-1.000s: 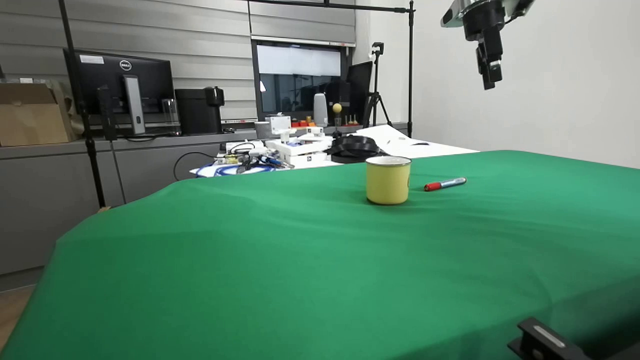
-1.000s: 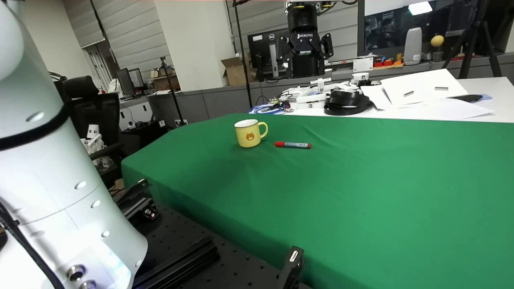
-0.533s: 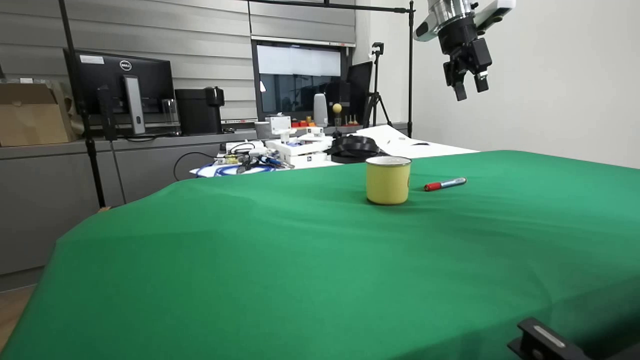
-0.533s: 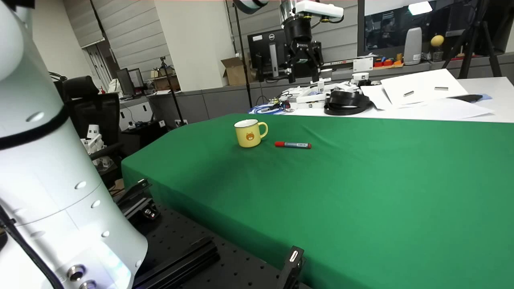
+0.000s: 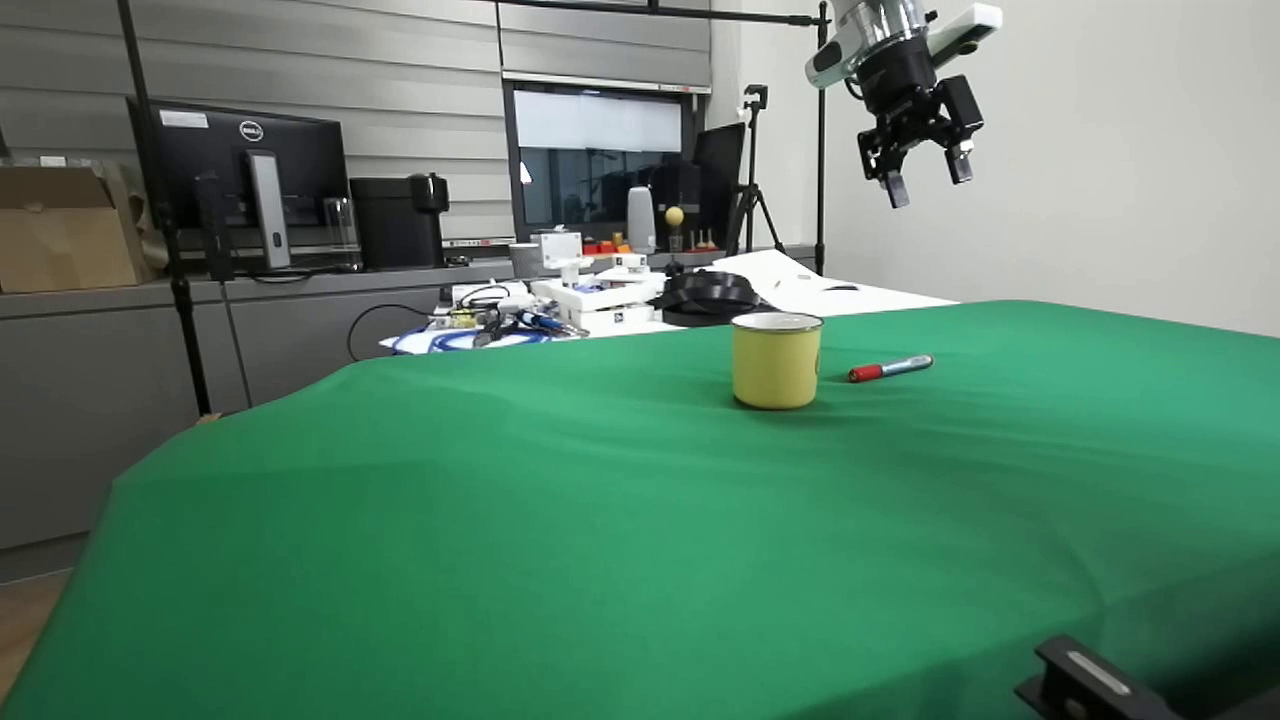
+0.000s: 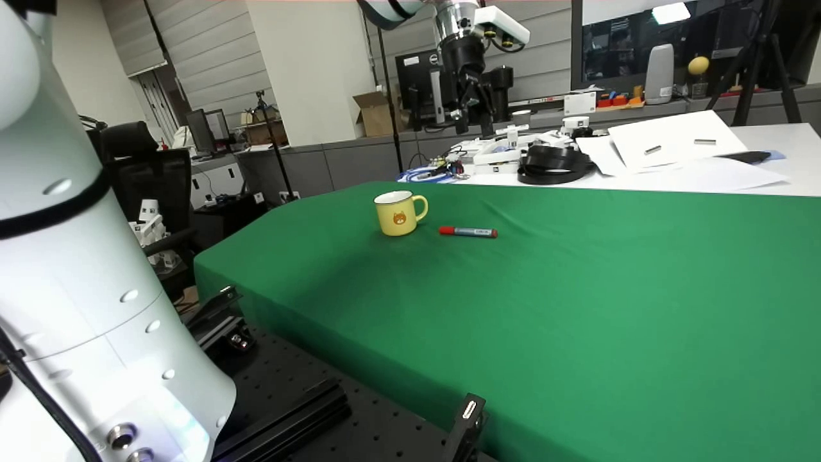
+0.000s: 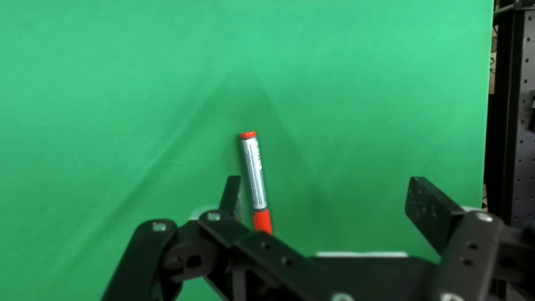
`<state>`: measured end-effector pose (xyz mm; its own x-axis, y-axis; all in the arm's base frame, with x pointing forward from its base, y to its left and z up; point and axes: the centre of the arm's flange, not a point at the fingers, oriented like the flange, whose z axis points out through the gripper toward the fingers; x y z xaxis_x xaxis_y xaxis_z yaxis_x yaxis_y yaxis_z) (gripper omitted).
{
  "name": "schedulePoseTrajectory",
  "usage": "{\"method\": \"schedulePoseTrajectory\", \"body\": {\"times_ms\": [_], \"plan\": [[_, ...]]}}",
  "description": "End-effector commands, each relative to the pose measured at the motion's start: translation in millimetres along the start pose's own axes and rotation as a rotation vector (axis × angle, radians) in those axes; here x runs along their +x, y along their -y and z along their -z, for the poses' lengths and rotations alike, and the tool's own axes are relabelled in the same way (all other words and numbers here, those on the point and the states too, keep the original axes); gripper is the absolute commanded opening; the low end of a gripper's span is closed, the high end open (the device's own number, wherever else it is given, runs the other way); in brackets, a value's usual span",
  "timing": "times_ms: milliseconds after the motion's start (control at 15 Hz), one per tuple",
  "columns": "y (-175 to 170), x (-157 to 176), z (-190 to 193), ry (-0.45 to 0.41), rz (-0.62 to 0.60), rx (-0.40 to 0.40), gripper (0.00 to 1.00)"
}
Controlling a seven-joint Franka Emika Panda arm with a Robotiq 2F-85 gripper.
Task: Put the marker in the mug
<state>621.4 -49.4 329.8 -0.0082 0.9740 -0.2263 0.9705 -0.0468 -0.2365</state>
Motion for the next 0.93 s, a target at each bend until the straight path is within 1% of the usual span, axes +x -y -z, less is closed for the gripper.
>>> {"method": "schedulePoseTrajectory", "body": {"times_ms": [0,267,333,467,600,867], "plan": [[0.0,-0.2,-0.1,0.000,0.004,0.001,1.00],[0.2,-0.5,-0.2,0.000,0.008,0.002,1.00],[2.8,5.0,-3.1,0.001,-0.002,-0.047,1.00],[5.0,16.3,-10.9,-0.022,0.022,-0.123,1.00],[5.4,28.1,-20.8,-0.054,0.047,-0.180,1.00],[13.1,49.1,-44.6,-0.094,0.086,-0.226,1.00]]}}
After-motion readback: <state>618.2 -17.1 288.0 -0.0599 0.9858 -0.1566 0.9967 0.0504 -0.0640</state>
